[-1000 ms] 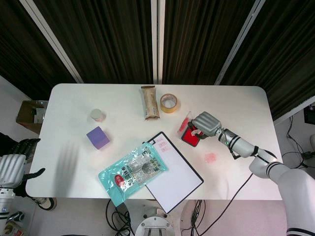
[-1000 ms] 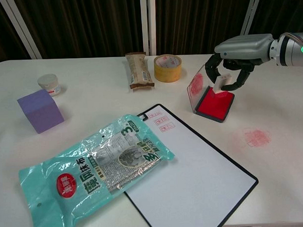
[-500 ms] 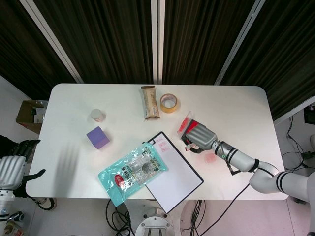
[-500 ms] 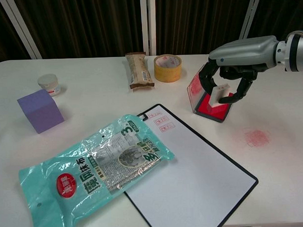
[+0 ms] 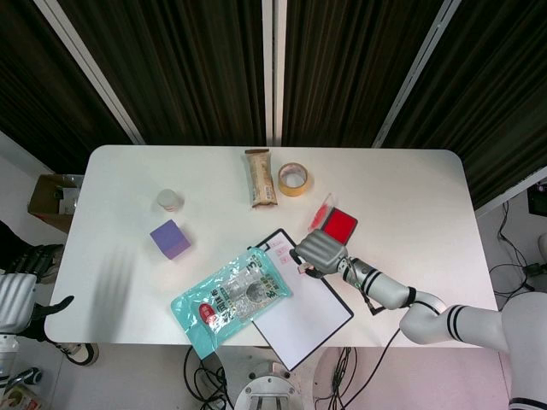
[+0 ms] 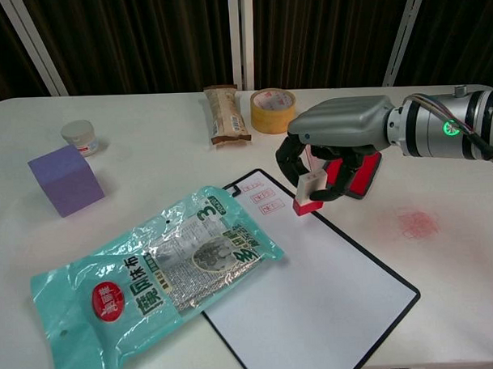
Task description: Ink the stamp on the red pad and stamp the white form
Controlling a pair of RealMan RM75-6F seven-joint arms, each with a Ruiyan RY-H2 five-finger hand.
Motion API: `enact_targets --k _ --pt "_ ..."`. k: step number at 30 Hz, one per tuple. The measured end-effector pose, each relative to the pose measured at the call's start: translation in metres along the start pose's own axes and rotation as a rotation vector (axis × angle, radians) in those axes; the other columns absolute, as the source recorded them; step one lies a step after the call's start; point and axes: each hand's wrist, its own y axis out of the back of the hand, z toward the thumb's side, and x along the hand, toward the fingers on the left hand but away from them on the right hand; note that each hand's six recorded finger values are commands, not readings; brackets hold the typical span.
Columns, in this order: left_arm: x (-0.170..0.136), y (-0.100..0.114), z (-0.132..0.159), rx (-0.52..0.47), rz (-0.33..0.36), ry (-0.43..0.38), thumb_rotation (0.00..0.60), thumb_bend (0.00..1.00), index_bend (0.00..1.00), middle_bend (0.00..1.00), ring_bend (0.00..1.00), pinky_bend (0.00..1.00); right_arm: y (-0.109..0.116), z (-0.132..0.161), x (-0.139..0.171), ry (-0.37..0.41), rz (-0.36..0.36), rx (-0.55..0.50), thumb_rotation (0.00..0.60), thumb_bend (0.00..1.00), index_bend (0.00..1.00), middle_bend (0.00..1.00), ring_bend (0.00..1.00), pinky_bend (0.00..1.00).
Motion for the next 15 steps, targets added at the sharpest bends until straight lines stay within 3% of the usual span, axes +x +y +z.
enact_targets --k 15 --pt "0.000 0.002 -0.005 -0.006 0.011 0.002 0.600 0.00 0.16 0.16 0.13 0.24 -0.001 -0.012 -0.024 -0.003 0.029 0.013 0.600 0.44 1.00 0.87 0.88 1.00"
